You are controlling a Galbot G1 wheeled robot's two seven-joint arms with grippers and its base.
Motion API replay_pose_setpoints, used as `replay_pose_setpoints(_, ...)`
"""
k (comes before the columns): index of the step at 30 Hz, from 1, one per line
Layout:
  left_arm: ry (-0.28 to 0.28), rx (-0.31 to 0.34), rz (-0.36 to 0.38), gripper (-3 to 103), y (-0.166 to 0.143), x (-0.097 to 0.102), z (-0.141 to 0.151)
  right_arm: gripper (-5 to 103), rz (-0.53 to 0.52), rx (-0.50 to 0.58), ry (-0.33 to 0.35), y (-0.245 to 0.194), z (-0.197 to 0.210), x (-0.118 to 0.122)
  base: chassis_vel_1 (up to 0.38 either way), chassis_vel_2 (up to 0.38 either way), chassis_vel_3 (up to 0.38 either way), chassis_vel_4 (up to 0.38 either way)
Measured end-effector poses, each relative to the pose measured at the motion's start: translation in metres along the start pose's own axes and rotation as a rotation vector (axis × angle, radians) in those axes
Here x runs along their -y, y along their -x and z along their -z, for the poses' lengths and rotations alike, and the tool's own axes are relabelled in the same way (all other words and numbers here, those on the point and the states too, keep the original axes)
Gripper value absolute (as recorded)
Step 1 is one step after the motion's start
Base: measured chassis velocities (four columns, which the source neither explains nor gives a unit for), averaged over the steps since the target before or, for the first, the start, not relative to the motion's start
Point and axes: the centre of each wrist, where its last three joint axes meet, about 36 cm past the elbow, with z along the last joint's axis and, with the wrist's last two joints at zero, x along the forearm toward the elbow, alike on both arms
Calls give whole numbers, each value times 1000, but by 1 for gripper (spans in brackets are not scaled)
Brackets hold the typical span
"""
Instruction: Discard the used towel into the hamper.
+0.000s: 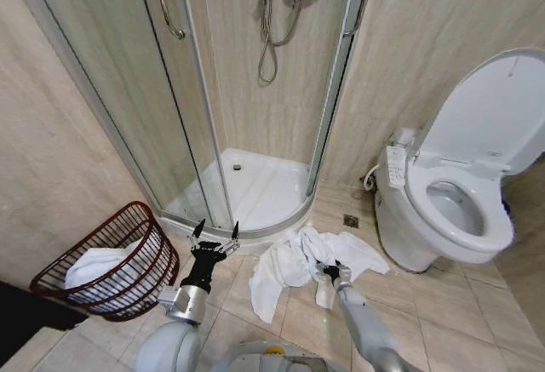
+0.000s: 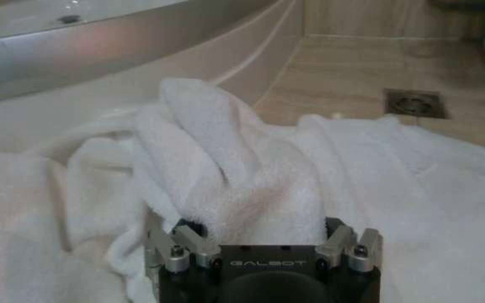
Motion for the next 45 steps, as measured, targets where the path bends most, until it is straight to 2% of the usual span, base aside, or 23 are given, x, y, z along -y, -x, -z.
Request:
replay_pose_setpoints(3,0,0,0,100,0,0,0,76,34,4,3,2,0,-3,0,0,0,0)
replay_pose_setpoints(7,0,0,0,100,0,0,0,68,41,5,6,2,-1,-6,0,0,0,0)
replay_pose_setpoints(10,0,0,0,100,0,0,0,52,37,5,11,-1,-5,-8,0,0,0,0)
replay_pose_setpoints(11,0,0,0,100,0,0,0,52,37,5,11,-1,-5,-8,0,0,0,0)
replay_pose_setpoints(14,0,0,0,100,0,0,0,36,32,2,-9,-7,-14,-2,0,0,0,0)
replay_pose_setpoints(16,0,0,0,100,0,0,0,36,32,1,-18,-10,-17,-2,0,0,0,0)
replay_pose_setpoints(17,0,0,0,100,0,0,0,25,34,1,-32,-12,-22,-2,0,0,0,0)
replay_pose_setpoints(19,0,0,0,100,0,0,0,25,34,3,-38,-13,-24,-2,0,0,0,0)
replay_pose_setpoints(22,0,0,0,100,0,0,0,13,28,12,-43,-15,-29,-2,0,0,0,0)
replay_pose_setpoints(25,0,0,0,100,0,0,0,9,26,23,-50,-17,-30,0,0,0,0,0)
replay_pose_setpoints(32,0,0,0,100,0,0,0,9,4,52,-54,-21,-34,-1,0,0,0,0)
replay_pose_setpoints(34,0,0,0,100,0,0,0,9,8,92,-39,-27,-31,-6,0,0,0,0)
replay_pose_setpoints(40,0,0,0,100,0,0,0,9,32,205,-49,-43,-23,-16,0,0,0,0)
replay_pose_setpoints(45,0,0,0,100,0,0,0,9,23,359,-108,-69,6,-17,0,0,0,0)
